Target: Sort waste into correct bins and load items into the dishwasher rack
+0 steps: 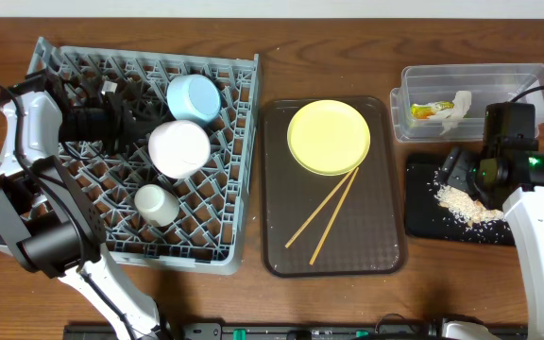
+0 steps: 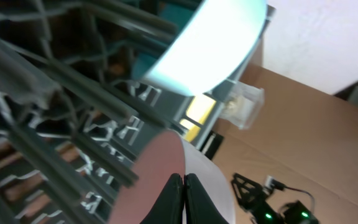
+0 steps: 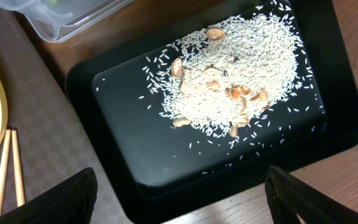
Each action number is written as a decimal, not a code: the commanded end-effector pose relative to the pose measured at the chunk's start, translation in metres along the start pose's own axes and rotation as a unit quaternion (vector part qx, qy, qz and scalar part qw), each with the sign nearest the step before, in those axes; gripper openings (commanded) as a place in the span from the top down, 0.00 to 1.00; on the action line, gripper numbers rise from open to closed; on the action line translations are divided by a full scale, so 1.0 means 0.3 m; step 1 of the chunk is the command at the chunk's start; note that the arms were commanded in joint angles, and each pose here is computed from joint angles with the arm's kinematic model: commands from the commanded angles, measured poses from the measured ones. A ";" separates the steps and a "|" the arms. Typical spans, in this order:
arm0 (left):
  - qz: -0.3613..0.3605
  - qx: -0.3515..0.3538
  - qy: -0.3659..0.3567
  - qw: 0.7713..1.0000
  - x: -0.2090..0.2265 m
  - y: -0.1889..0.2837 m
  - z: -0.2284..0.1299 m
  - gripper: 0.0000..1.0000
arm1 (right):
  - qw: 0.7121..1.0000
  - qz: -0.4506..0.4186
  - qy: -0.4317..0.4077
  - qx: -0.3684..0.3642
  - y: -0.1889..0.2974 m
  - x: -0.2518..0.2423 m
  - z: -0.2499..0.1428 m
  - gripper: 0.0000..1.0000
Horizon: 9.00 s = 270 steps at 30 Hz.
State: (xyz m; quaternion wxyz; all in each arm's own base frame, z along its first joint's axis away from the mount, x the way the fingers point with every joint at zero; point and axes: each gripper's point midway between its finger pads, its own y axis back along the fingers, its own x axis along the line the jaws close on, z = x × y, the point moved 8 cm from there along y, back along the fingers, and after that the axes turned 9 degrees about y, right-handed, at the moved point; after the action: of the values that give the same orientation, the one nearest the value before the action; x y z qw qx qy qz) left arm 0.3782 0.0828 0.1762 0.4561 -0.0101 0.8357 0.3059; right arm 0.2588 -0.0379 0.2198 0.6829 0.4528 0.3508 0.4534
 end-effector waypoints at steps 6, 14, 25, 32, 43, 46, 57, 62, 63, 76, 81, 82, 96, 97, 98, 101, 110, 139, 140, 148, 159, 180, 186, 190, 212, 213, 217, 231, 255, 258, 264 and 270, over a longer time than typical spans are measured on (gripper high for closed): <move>-0.028 0.040 0.035 0.998 0.007 -0.042 -0.024 0.94 | 1.000 -0.002 -0.001 -0.007 0.010 -0.012 0.008 0.15; -0.025 0.082 0.100 0.991 0.008 -0.040 -0.092 0.90 | 1.000 -0.002 -0.001 -0.007 0.010 -0.012 0.007 0.15; -0.097 0.109 0.073 0.987 -0.038 -0.030 -0.133 0.91 | 1.000 -0.001 -0.001 -0.010 0.010 -0.011 0.012 0.15; -0.009 0.085 0.038 0.996 0.017 -0.041 -0.107 0.91 | 1.000 -0.001 -0.001 -0.010 0.010 -0.011 0.011 0.15; 0.127 0.056 0.025 0.990 0.107 -0.018 -0.085 0.51 | 1.000 -0.001 -0.001 -0.010 0.010 -0.011 0.011 0.15; 0.143 0.043 0.030 0.988 0.116 0.002 -0.077 0.44 | 1.000 -0.001 -0.001 -0.010 0.010 -0.011 0.011 0.15; 0.165 -0.109 -0.104 0.975 -0.099 0.177 -0.140 0.43 | 1.000 -0.001 -0.001 -0.010 0.010 -0.011 0.012 0.15; 0.147 -0.157 -0.226 0.950 -0.245 0.199 -0.265 0.47 | 1.000 -0.001 -0.001 -0.011 0.010 -0.011 0.012 0.15; 0.149 -0.159 -0.256 0.942 -0.273 0.190 -0.297 0.51 | 1.000 -0.001 -0.001 -0.011 0.010 -0.011 0.012 0.15; 0.315 -0.046 -0.408 0.856 -0.292 -0.233 -0.564 0.73 | 1.000 0.002 -0.002 -0.014 0.010 -0.009 0.016 0.15; 0.383 -0.016 -0.447 0.809 -0.225 -0.382 -0.613 0.73 | 1.000 0.006 -0.002 -0.013 0.010 -0.007 0.015 0.15; 0.393 -0.011 -0.451 0.801 -0.211 -0.406 -0.617 0.74 | 1.000 0.006 -0.002 -0.013 0.010 -0.006 0.015 0.15; 0.489 0.020 -0.415 0.767 -0.081 -0.568 -0.541 0.74 | 1.000 0.005 -0.002 -0.013 0.010 -0.007 0.015 0.15; 0.490 0.021 -0.414 0.767 -0.078 -0.570 -0.539 0.74 | 1.000 0.005 -0.002 -0.013 0.010 -0.007 0.015 0.15; 0.491 0.022 -0.414 0.767 -0.076 -0.573 -0.537 0.74 | 1.000 0.005 -0.002 -0.013 0.010 -0.007 0.015 0.15; 0.496 0.014 -0.412 0.765 -0.076 -0.570 -0.532 0.74 | 1.000 0.005 -0.002 -0.013 0.010 -0.007 0.015 0.15; 0.516 -0.012 -0.390 0.763 -0.064 -0.562 -0.520 0.74 | 1.000 0.005 -0.002 -0.013 0.010 -0.007 0.015 0.15; 0.471 -0.102 -0.428 0.765 -0.103 -0.610 -0.417 0.94 | 1.000 0.005 -0.002 -0.013 0.010 -0.007 0.015 0.15; 0.468 -0.107 -0.427 0.766 -0.107 -0.607 -0.407 0.94 | 1.000 0.005 -0.002 -0.013 0.010 -0.007 0.015 0.15; 0.444 -0.157 -0.410 0.781 -0.138 -0.552 -0.306 0.94 | 1.000 0.005 -0.001 -0.013 0.010 -0.007 0.015 0.15; 0.438 -0.182 -0.391 0.789 -0.141 -0.499 -0.245 0.94 | 1.000 0.006 -0.002 -0.013 0.010 -0.007 0.015 0.15; 0.397 -0.183 -0.404 0.803 -0.173 -0.527 -0.246 0.92 | 1.000 0.005 -0.001 -0.011 0.010 -0.007 0.012 0.15; 0.405 -0.178 -0.401 0.803 -0.165 -0.520 -0.252 0.75 | 1.000 0.004 -0.001 -0.008 0.010 -0.008 0.010 0.15; 0.401 -0.182 -0.403 0.802 -0.186 -0.492 -0.278 0.73 | 1.000 0.004 -0.001 -0.007 0.010 -0.008 0.009 0.15; 0.507 -0.233 -0.216 0.801 -0.054 -0.064 -0.408 0.94 | 1.000 0.004 0.003 -0.007 0.010 -0.008 0.009 0.14; 0.509 -0.235 -0.202 0.803 -0.037 -0.054 -0.399 0.94 | 1.000 0.004 0.003 -0.007 0.010 -0.008 0.009 0.14; 0.518 -0.238 -0.153 0.807 0.035 -0.014 -0.365 0.94 | 1.000 0.004 0.002 -0.009 0.010 -0.008 0.010 0.14; 0.537 -0.237 -0.017 0.809 0.232 0.051 -0.339 0.94 | 1.000 0.004 0.002 -0.009 0.010 -0.008 0.011 0.14; 0.576 -0.175 0.019 0.798 0.331 0.044 -0.404 0.94 | 1.000 0.005 0.002 -0.009 0.010 -0.008 0.011 0.14; 0.578 -0.172 0.020 0.797 0.332 0.045 -0.407 0.94 | 1.000 0.005 0.002 -0.009 0.010 -0.008 0.011 0.14; 0.578 -0.170 0.022 0.798 0.333 0.045 -0.409 0.93 | 1.000 0.005 0.002 -0.009 0.010 -0.008 0.011 0.14; 0.568 -0.163 0.025 0.807 0.331 0.037 -0.413 0.94 | 1.000 0.005 0.002 -0.011 0.010 -0.007 0.013 0.14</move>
State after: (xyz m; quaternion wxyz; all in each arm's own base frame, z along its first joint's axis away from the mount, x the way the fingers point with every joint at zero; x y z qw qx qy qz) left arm 0.2318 0.0554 0.1600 0.1895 0.3788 0.6232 0.6575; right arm 0.2604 -0.0370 0.2202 0.6802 0.4518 0.3480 0.4606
